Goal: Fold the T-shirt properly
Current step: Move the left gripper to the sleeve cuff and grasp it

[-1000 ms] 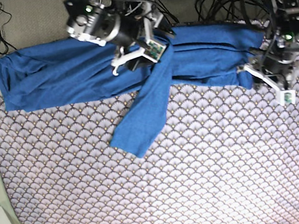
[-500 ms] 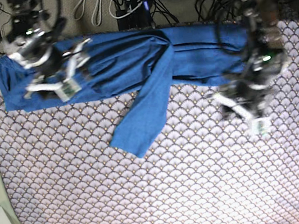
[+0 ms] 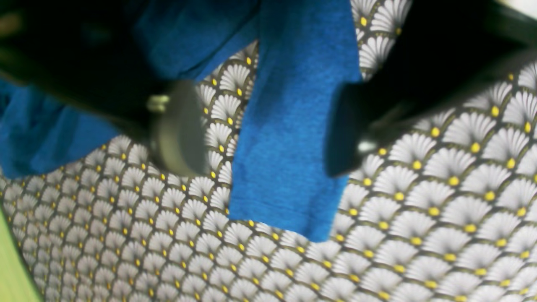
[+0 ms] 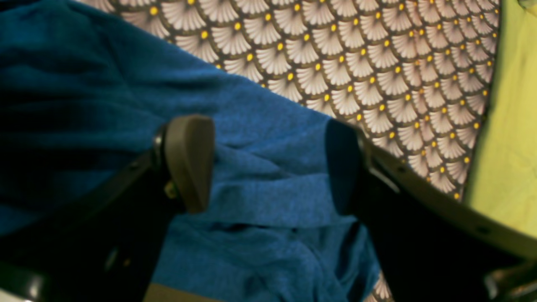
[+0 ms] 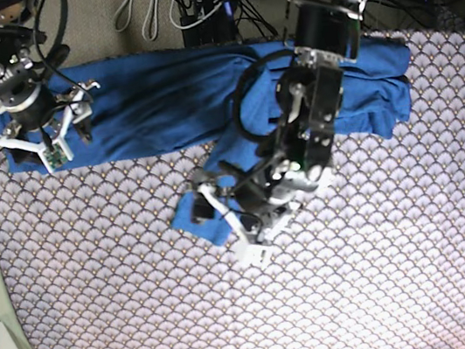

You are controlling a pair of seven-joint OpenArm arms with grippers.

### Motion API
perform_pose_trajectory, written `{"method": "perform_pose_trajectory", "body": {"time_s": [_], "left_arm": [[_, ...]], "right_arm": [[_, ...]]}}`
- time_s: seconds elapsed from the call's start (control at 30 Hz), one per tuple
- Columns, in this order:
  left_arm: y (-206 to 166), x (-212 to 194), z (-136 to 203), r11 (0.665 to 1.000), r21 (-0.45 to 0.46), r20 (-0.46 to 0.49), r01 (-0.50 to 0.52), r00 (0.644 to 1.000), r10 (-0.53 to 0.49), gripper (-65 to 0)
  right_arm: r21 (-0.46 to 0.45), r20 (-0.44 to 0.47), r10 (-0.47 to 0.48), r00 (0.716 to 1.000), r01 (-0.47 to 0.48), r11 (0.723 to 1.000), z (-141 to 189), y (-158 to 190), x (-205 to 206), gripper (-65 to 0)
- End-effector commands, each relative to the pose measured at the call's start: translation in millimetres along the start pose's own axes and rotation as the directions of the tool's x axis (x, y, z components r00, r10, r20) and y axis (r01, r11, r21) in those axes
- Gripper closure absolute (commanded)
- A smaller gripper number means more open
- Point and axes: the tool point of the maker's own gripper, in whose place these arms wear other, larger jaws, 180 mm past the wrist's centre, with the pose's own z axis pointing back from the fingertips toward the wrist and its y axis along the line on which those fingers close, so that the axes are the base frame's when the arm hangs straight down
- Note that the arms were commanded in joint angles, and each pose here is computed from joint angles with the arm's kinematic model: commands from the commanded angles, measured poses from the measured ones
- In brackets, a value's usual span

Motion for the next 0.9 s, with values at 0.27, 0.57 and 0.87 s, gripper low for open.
{"method": "perform_pose_trajectory", "body": {"time_s": [0.27,0.57,0.87], "left_arm": [[-26.0,28.0,-42.3,0.998,-0.053,0.061,-0.023,0.998,0.026,-65.0],[-37.1,-9.2,-85.5,0.996,-0.036,-0.026,0.084,0.996,-0.085,-65.0],[-25.3,-4.1,-91.8,0.992,0.073,-0.004,0.106,0.994,-0.106,-65.0]], "right_arm": [[-0.008,0.041,0.004,0.999,-0.003,1.0,2.1,-3.4,10.3,-41.5],[-0.008,0.041,0.004,0.999,-0.003,1.0,2.1,-3.4,10.3,-41.5],[-0.007,0.041,0.002,0.999,-0.002,1.0,2.1,-3.0,10.4,-41.5]]}}
